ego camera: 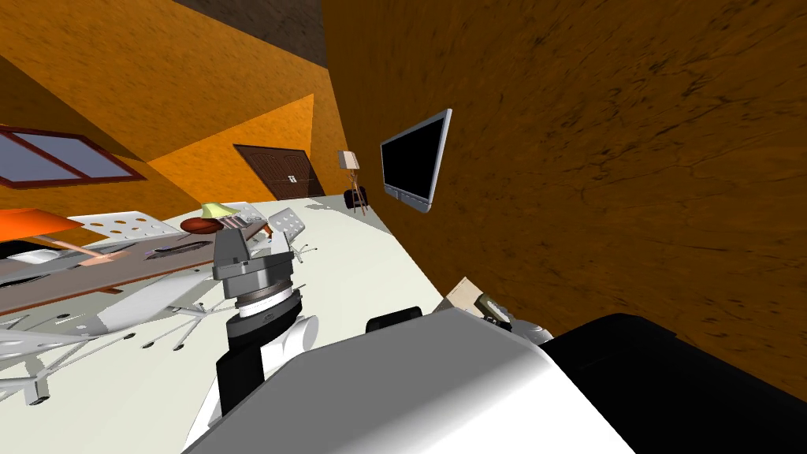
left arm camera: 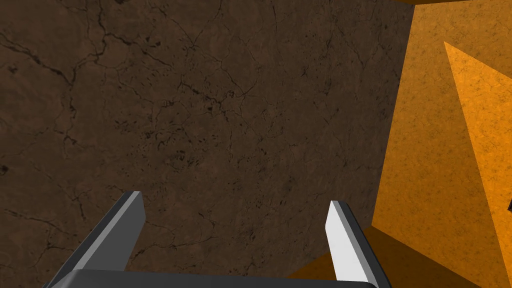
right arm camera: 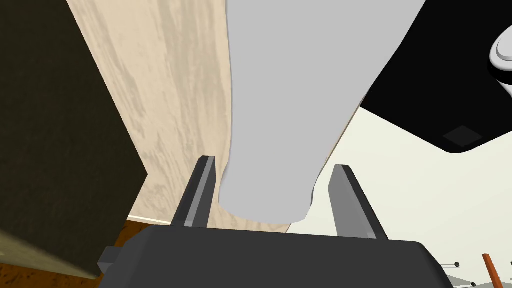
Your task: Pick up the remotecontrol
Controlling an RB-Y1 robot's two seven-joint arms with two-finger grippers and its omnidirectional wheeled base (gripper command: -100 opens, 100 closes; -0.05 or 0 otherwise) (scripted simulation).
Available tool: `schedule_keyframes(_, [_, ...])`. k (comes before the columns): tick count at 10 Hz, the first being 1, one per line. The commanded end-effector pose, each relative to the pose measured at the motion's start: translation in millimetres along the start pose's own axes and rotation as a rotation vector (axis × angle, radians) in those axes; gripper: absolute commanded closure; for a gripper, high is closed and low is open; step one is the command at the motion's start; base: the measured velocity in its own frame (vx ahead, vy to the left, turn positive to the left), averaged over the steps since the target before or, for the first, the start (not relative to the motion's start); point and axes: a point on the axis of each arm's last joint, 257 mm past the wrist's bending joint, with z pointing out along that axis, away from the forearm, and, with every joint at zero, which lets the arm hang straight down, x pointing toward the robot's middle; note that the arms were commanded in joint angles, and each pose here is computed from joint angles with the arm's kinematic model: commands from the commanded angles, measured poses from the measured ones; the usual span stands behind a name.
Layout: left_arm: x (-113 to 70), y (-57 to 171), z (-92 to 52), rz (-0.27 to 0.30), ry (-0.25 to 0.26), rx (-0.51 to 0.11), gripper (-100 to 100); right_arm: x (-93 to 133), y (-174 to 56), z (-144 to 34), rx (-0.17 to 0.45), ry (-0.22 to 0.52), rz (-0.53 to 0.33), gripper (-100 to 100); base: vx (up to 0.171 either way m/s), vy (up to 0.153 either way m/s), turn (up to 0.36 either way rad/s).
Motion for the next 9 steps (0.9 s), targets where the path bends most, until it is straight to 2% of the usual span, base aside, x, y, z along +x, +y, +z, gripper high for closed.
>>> schedule_keyframes(1, [0.0,0,0.0,0.0,0.0,0.0,0,0,0,0.0,0.0,0.0,0.0,100,0.0,0.0,0.0])
schedule_keyframes(3, [0.0,0,0.0,0.0,0.0,0.0,0,0,0,0.1,-0.001,0.0,-0.001,100,0.0,0.0,0.0])
schedule_keyframes(4, [0.0,0,0.0,0.0,0.0,0.0,0,0,0,0.1,-0.001,0.0,-0.001,0,0.0,0.0,0.0])
schedule_keyframes(5, [0.0,0,0.0,0.0,0.0,0.0,0,1,-9,-8.4,0.001,0.001,-0.009,100,0.008,0.039,-0.082])
schedule_keyframes(7, [0.0,0,0.0,0.0,0.0,0.0,0,2,-18,-17.7,-0.003,0.001,-0.018,100,0.007,0.06,-0.077])
schedule_keyframes(8, [0.0,0,0.0,0.0,0.0,0.0,0,2,-15,-14.0,0.0,0.002,-0.015,100,0.001,0.025,-0.014])
schedule_keyframes(9, [0.0,0,0.0,0.0,0.0,0.0,0,3,-16,-14.5,-0.001,0.002,-0.015,0,0.0,0.005,0.0])
